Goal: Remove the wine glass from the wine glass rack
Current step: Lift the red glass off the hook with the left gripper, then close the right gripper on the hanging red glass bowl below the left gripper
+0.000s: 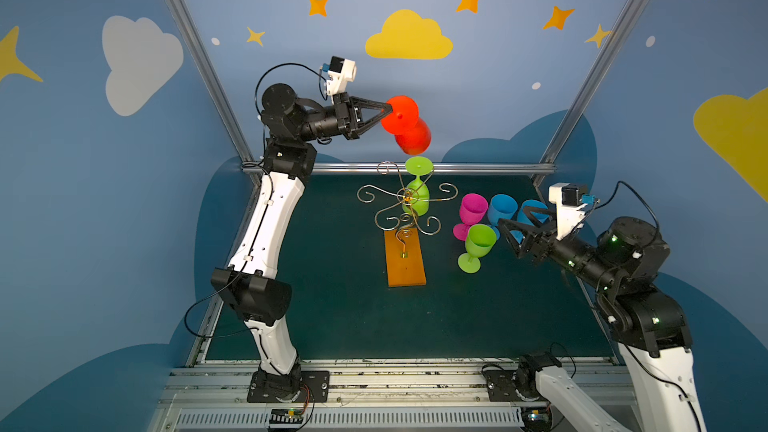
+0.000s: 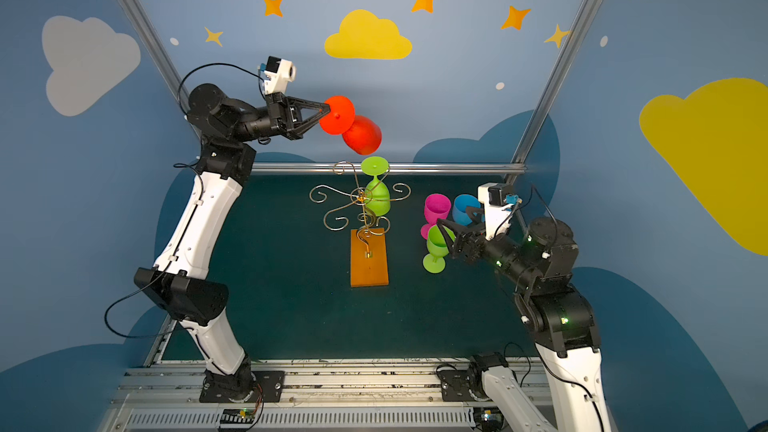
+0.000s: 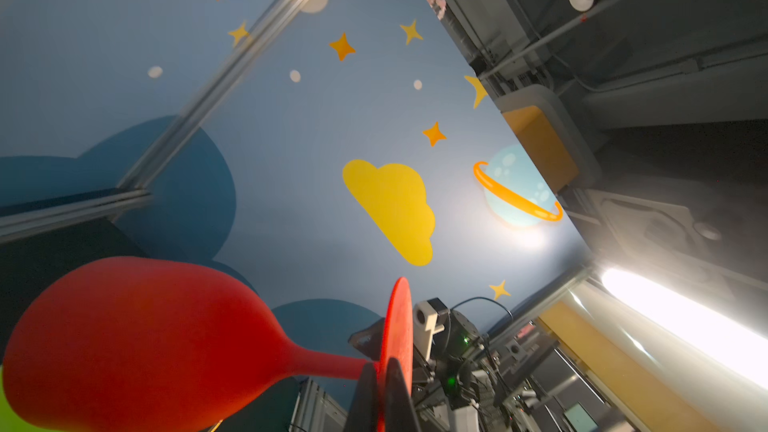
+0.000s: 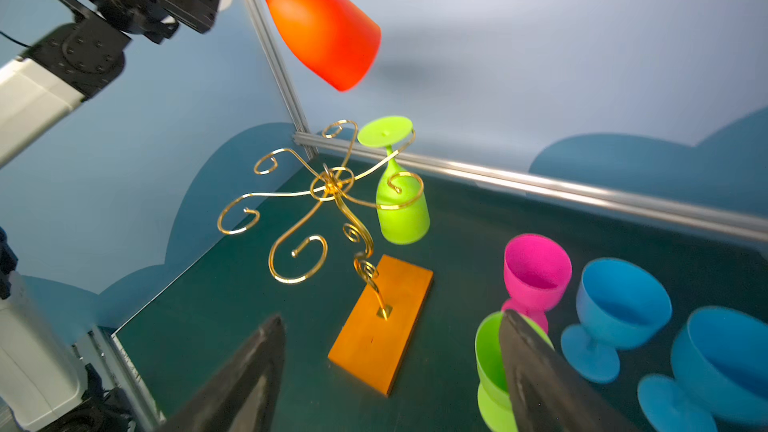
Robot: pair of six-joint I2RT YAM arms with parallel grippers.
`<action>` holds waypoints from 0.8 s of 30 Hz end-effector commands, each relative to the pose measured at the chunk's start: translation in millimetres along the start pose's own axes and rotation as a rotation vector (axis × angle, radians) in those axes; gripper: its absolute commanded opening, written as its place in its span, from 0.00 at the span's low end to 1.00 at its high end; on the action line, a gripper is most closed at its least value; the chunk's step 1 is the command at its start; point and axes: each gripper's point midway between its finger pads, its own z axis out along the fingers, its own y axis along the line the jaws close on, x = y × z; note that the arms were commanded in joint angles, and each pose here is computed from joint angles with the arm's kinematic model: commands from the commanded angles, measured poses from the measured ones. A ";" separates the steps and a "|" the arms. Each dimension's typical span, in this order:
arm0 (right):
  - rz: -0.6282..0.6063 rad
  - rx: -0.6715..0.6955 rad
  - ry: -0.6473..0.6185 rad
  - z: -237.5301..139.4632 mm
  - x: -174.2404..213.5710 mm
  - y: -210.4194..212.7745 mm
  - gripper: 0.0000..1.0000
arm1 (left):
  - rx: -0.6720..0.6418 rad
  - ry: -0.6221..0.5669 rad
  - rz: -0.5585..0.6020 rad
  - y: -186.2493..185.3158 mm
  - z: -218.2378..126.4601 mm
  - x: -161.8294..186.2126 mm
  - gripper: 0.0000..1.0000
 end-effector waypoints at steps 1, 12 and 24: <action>-0.141 -0.117 -0.146 1.3 -38.2 21.4 0.80 | 0.069 0.099 -0.003 -15.3 13.5 22.3 0.03; -0.418 -0.207 -0.189 21.3 -50.5 38.5 0.85 | 0.113 0.187 -0.086 -14.3 39.3 65.0 0.03; -0.571 -0.264 -0.167 60.2 -48.9 54.6 0.86 | 0.142 0.224 -0.103 -27.2 50.4 83.5 0.03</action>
